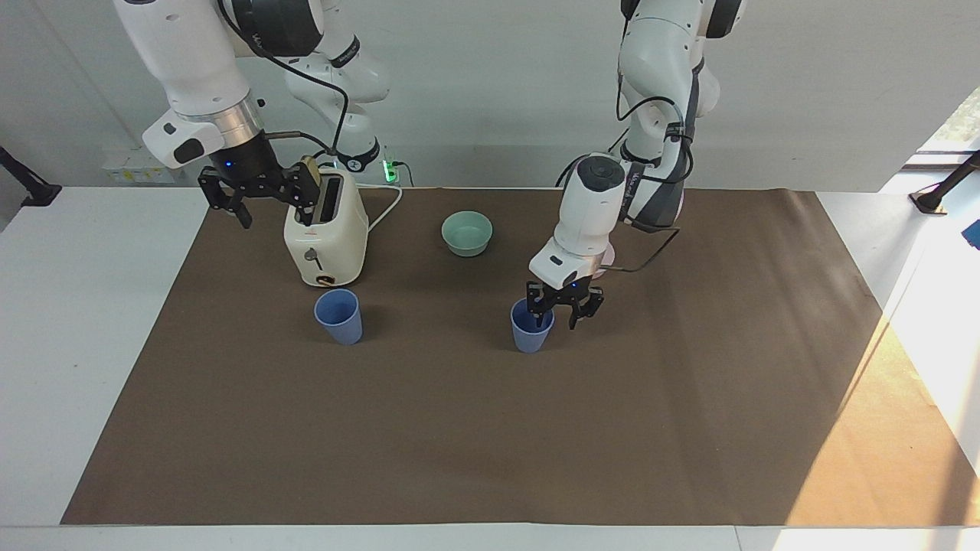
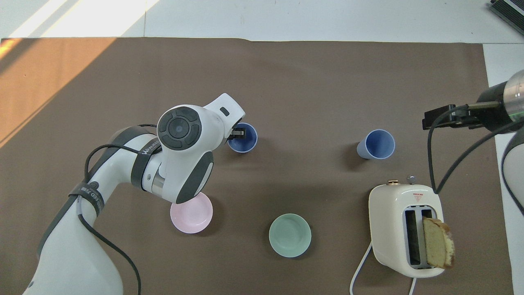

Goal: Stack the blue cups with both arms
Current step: 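Carry the blue cup with the left gripper toward the table center, then release the cup and withdraw the left gripper while the right gripper reaches the cup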

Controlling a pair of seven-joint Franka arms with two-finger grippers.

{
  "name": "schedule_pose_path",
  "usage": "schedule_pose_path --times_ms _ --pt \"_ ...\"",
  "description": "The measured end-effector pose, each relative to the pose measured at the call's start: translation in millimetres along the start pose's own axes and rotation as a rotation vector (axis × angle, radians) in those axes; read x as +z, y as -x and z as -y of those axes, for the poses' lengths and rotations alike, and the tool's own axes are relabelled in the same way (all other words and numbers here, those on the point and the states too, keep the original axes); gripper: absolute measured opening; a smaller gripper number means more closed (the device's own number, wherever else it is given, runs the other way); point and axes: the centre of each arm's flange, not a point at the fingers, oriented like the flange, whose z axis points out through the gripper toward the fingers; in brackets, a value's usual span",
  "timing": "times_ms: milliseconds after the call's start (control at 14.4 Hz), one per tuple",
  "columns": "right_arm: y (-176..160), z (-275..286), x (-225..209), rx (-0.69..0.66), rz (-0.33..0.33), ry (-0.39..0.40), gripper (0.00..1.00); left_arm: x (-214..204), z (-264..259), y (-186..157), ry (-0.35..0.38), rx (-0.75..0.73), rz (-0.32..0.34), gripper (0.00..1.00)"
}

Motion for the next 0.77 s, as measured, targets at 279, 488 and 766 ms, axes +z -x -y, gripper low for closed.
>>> schedule_pose_path --times_ms 279,488,766 --pt "-1 -14 27 0.026 -0.003 0.002 1.0 -47 65 -24 -0.016 -0.092 0.002 1.0" --pt "-3 -20 72 0.035 0.01 0.002 1.0 -93 129 -31 -0.033 -0.083 0.034 1.0" --pt "-6 -22 136 0.038 0.076 0.002 1.0 -146 215 -32 -0.043 -0.005 0.046 1.0"
